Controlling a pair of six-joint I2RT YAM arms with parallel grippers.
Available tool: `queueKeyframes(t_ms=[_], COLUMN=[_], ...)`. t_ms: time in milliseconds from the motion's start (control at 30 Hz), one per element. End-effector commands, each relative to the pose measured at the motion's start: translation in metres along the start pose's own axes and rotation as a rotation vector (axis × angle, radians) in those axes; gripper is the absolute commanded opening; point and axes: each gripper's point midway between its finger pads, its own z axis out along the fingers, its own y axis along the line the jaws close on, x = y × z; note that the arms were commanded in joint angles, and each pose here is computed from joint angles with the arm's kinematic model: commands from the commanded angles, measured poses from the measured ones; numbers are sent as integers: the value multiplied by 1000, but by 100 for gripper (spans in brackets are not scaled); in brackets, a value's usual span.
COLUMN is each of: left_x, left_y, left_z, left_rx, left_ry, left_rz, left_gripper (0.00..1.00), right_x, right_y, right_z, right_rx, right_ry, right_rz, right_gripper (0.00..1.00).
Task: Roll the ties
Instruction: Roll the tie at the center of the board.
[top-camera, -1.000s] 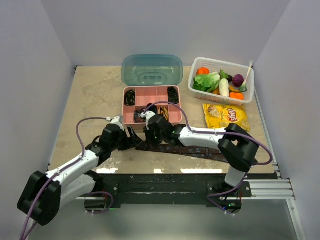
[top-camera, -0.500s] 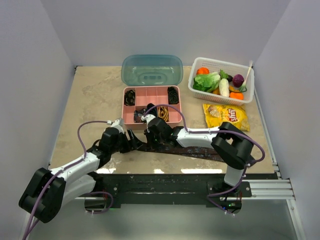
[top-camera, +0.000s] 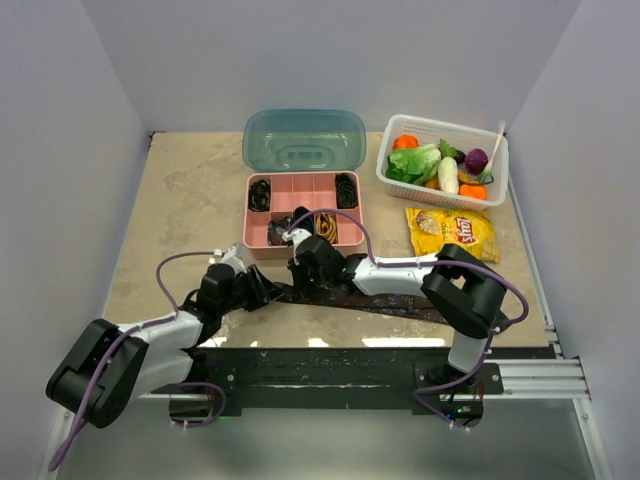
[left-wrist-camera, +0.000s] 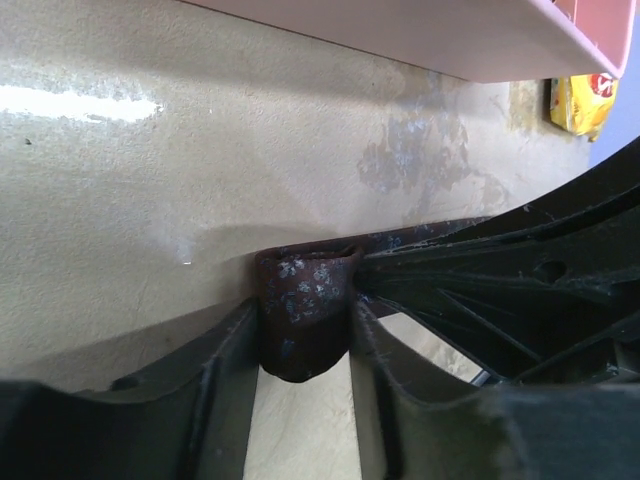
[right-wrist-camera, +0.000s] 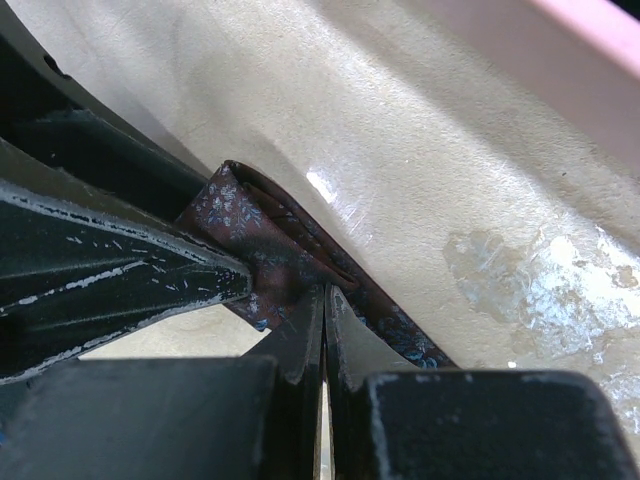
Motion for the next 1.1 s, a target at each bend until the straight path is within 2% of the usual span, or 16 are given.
queueKeyframes(t_ms=[0,133,267,700,1067], left_x=[-4,-16,-27,-44,-52], left_y=[-7,-16,-19,-11,-9], left_z=[0,-1,-3,-13,-16], left_rx=[54,70,37,-90,-162], left_ry=[-27,-67,-85,-115,-101], left_rz=[-13,10,47,117,162], left_gripper=[38,26,1,0,0], right_x=[7,3,-6,-54,-51], right_y=[1,4,9,27,25], right_z=[3,2,3,-6,-2], right_rx=[-14,-20,-33,-63,-50], right_ry=[12,4,-9,-98,-72], right_rz=[6,5,1,-34,-41], right_gripper=[0,0,0,0,0])
